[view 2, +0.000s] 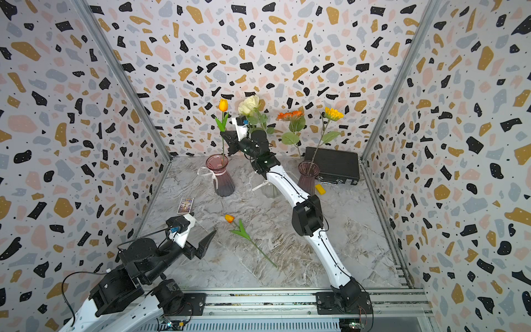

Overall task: Arrange the flowers in different vases according to their variety
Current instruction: Insert the flower into the vase.

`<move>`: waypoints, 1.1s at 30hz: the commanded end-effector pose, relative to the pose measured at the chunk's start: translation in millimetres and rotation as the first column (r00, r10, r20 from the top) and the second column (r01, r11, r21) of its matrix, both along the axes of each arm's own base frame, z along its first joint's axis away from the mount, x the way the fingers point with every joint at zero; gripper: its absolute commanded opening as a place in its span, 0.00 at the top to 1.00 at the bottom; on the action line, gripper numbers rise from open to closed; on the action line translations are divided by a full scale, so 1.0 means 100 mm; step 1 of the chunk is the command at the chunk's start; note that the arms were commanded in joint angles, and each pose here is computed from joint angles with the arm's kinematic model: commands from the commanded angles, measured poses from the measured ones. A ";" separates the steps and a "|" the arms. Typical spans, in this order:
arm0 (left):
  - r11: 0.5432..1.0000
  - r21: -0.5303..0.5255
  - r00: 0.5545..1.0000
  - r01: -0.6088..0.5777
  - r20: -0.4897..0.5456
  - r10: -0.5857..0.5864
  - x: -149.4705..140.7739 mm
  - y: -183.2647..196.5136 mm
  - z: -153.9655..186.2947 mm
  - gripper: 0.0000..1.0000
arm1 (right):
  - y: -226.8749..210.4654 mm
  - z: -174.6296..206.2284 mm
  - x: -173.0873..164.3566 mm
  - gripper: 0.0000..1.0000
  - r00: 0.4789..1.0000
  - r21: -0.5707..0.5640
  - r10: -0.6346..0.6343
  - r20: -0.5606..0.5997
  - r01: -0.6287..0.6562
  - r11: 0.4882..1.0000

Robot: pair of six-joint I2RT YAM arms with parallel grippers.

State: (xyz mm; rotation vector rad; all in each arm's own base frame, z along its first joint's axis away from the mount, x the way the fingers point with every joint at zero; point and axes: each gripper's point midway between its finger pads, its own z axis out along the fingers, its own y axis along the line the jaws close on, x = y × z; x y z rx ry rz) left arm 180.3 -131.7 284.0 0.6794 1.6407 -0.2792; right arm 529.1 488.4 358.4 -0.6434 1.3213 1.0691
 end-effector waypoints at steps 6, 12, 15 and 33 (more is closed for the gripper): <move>1.000 -0.013 1.000 0.000 0.028 0.000 0.00 0.00 0.02 0.00 | 0.06 0.18 -0.16 1.00 0.998 0.000 0.040 0.044 -0.040 0.999; 1.000 -0.018 1.000 0.001 0.029 -0.001 0.00 -0.01 0.02 0.00 | 0.27 -0.08 -0.30 1.00 0.996 -0.080 0.084 0.022 -0.082 0.993; 1.000 -0.017 1.000 -0.002 0.029 0.002 0.01 0.00 0.02 0.00 | 0.34 -0.19 -0.35 1.00 0.995 -0.108 0.097 0.005 -0.096 0.989; 1.000 -0.013 0.999 -0.012 0.037 0.013 0.01 0.03 0.03 0.00 | 0.38 -0.49 -0.40 0.68 0.992 -0.168 0.106 -0.072 -0.117 0.979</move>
